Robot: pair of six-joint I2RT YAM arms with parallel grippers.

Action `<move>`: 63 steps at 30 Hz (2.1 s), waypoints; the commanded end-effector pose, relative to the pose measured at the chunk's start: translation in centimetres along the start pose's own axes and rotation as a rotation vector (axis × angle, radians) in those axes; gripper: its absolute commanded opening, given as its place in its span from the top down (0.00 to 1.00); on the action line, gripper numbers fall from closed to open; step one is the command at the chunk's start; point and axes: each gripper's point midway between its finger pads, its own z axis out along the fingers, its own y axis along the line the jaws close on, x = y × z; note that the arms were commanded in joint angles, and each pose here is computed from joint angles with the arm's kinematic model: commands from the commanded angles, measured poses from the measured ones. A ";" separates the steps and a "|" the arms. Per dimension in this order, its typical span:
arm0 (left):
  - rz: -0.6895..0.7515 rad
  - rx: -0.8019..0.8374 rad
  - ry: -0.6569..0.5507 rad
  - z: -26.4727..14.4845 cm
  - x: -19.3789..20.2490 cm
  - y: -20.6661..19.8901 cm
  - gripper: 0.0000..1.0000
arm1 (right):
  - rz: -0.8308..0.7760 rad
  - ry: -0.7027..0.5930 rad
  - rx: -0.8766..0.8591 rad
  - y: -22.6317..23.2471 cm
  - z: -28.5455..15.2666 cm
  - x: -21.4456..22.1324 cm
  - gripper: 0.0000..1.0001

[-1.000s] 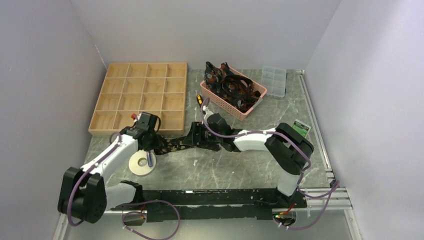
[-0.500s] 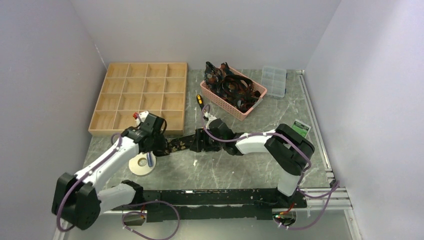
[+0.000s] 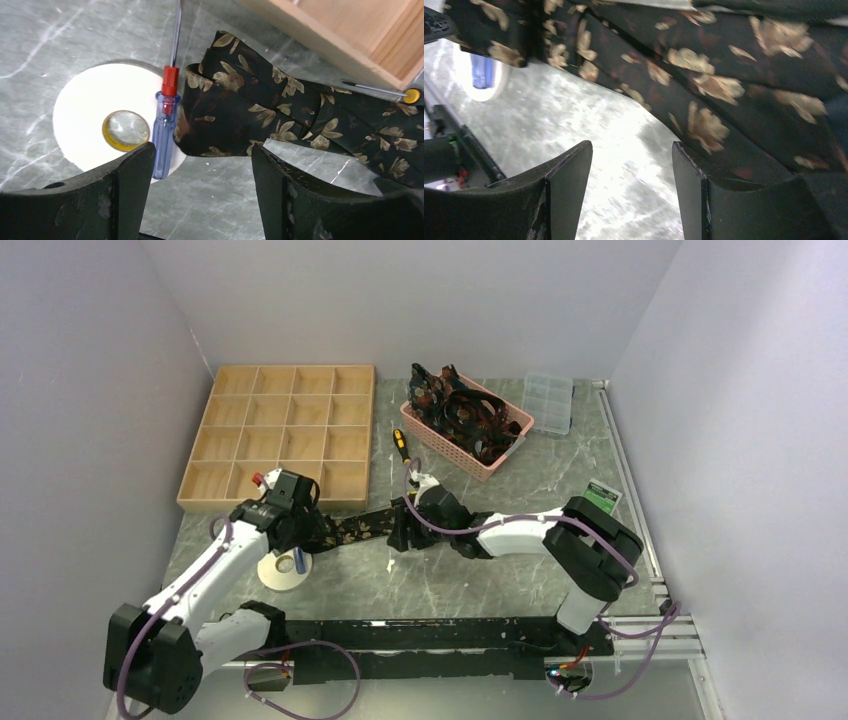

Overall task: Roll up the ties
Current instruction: Roll the tie at the center of the board.

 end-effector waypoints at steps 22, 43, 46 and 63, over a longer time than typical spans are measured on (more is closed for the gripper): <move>0.127 0.301 0.037 5.4 -0.1 -8.0 0.33 | -0.040 -0.131 0.056 -1.3 -4.4 -1.5 0.36; 0.019 0.202 -0.057 -1.5 -1.6 -3.0 0.28 | -0.080 -0.090 -0.008 2.3 -1.2 -2.7 0.37; 0.009 0.224 -0.078 -2.4 -1.9 -3.0 0.27 | -0.141 -0.083 0.178 -0.3 -1.3 -1.3 0.35; -0.016 0.312 -0.076 -2.9 -0.4 -3.0 0.27 | -0.035 -0.171 0.581 -11.8 -4.0 -3.3 0.31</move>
